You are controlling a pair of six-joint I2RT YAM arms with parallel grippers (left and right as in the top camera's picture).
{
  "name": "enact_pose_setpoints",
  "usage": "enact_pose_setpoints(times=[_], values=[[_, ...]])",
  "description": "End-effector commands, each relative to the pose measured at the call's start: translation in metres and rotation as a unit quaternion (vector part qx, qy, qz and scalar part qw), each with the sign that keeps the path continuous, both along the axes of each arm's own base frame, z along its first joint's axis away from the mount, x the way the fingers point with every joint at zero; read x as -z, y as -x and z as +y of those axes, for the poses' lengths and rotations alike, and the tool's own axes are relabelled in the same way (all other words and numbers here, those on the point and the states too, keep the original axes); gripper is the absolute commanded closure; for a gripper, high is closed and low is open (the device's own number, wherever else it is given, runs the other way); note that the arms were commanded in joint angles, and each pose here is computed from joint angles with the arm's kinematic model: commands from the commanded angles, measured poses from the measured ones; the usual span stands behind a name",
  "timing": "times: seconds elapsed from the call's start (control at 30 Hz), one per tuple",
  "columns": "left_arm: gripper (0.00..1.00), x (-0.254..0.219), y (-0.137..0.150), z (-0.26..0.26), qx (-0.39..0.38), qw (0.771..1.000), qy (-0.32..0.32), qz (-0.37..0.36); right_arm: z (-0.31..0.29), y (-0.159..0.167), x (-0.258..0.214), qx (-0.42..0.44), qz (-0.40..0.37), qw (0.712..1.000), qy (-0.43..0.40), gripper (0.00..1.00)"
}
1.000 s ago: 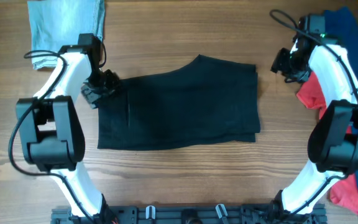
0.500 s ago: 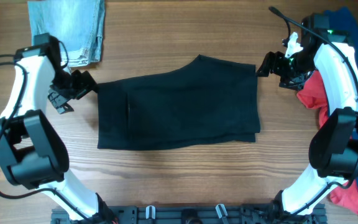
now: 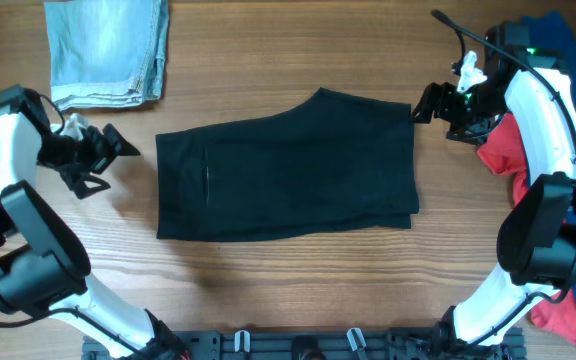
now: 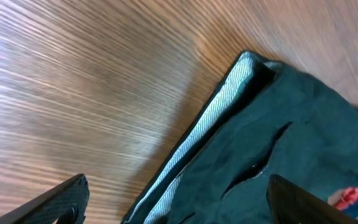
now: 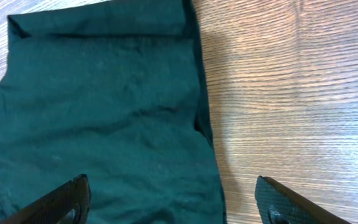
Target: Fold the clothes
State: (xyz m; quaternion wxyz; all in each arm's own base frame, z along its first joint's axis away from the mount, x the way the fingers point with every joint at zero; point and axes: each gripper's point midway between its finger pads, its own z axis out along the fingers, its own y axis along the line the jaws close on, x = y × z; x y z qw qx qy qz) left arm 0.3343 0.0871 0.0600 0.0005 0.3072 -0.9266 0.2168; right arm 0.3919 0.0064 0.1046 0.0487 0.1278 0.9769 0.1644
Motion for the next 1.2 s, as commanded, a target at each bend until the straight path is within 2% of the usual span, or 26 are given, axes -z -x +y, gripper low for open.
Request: enact_pose_setpoints(times=[0.0, 0.23, 0.4, 0.6, 0.67, 0.7, 0.73, 0.8, 0.87, 0.97, 1.07, 1.17], values=[[0.08, 0.004, 0.005, -0.016, 0.014, 0.999, 0.037, -0.014, 0.006, -0.004, -0.013, -0.013, -0.022, 1.000, -0.012, 0.14], [0.07, 0.034, 0.023, -0.027, 0.015, 0.999, 0.048, -0.002, 0.006, -0.002, -0.013, -0.013, -0.018, 1.000, -0.012, 0.13], [0.01, 0.052, 0.030, -0.049, 0.013, 0.995, 0.093, -0.022, 0.006, -0.002, -0.013, -0.013, -0.018, 1.000, -0.012, 0.13], [0.04, 0.079, 0.047, -0.087, 0.054, 0.994, 0.096, -0.016, 0.006, -0.002, -0.013, -0.013, -0.018, 1.000, -0.012, 0.12], [0.18, 0.080, 0.050, -0.099, 0.062, 0.993, 0.099, -0.004, 0.006, -0.003, -0.013, -0.012, -0.018, 1.000, -0.013, 0.12], [0.20, 0.080, 0.049, -0.103, 0.070, 0.993, 0.098, -0.006, 0.007, -0.003, -0.013, -0.012, -0.018, 1.000, -0.015, 0.12], [0.28, 0.081, 0.046, -0.108, 0.081, 0.992, 0.095, -0.013, 0.008, -0.003, -0.014, -0.012, -0.019, 1.000, -0.018, 0.12], [0.67, 0.082, 0.040, -0.113, 0.096, 0.991, 0.088, -0.026, 0.008, -0.001, -0.014, -0.014, -0.016, 1.000, -0.020, 0.12], [0.96, 0.084, 0.035, -0.110, 0.078, 0.994, 0.077, -0.025, 0.008, 0.000, -0.014, -0.013, -0.013, 1.000, -0.020, 0.12], [0.96, 0.087, 0.028, -0.096, 0.060, 0.997, 0.046, -0.022, 0.008, 0.000, -0.014, -0.014, -0.014, 1.000, -0.020, 0.12], [0.96, 0.076, 0.019, -0.057, -0.020, 0.999, -0.010, 0.023, 0.008, 0.001, -0.013, -0.022, -0.015, 0.999, -0.019, 0.12], [0.96, 0.045, 0.006, -0.018, -0.079, 0.993, -0.067, 0.050, 0.008, 0.001, -0.013, -0.022, -0.014, 0.999, -0.019, 0.12]])
